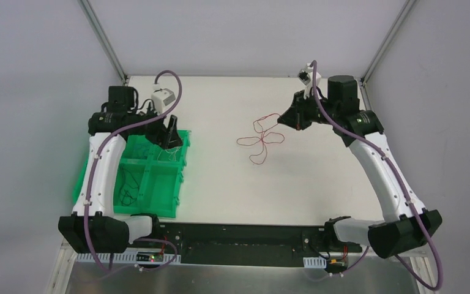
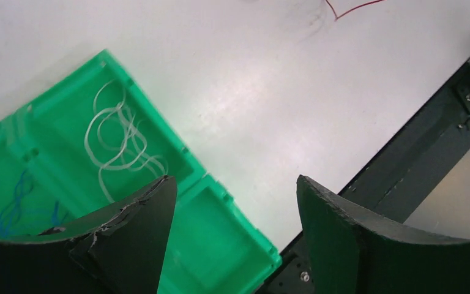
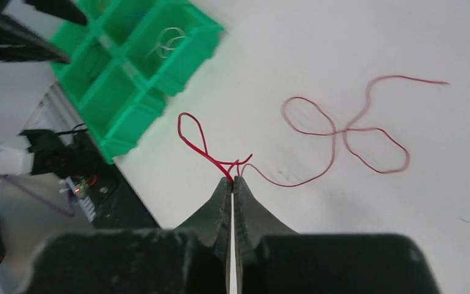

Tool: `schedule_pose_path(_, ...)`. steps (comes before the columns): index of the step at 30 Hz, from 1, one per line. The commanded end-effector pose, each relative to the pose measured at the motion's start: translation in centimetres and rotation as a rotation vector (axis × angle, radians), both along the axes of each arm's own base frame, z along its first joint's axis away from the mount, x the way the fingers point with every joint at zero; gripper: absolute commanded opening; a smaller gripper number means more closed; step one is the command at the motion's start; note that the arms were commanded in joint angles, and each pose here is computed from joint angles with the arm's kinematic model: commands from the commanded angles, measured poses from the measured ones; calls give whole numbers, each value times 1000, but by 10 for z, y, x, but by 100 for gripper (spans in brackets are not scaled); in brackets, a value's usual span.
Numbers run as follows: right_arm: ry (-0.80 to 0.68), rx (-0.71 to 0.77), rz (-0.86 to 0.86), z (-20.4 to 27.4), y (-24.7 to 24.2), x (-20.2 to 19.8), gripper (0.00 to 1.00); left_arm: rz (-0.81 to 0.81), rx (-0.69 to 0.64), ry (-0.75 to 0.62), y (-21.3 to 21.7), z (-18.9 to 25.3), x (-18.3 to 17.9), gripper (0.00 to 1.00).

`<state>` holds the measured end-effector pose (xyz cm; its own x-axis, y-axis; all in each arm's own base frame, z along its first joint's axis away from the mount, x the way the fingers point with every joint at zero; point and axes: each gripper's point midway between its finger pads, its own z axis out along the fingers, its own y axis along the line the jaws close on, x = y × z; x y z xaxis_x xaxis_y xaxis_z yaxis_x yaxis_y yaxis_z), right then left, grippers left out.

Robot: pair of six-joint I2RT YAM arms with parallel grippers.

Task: Untangle the cables

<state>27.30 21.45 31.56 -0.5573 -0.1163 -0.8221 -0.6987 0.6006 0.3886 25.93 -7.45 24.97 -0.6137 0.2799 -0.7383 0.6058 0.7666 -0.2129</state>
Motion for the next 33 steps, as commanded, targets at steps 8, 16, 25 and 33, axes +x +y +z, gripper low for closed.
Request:
schedule_pose_path(8,217,-250,-295,-154,-47,148,0,-465,-98,-159,-170,-36,39,77)
schedule_pose_path(16,394,-193,-316,-206,-41,197,0,-914,30,-468,-258,-89,76,87)
schedule_pose_path(25,498,-141,-312,-244,-30,205,0,-1069,179,-639,-294,-141,134,89)
schedule_pose_path(33,605,-77,-341,-255,-20,209,0,-1080,115,-625,-320,-151,148,91)
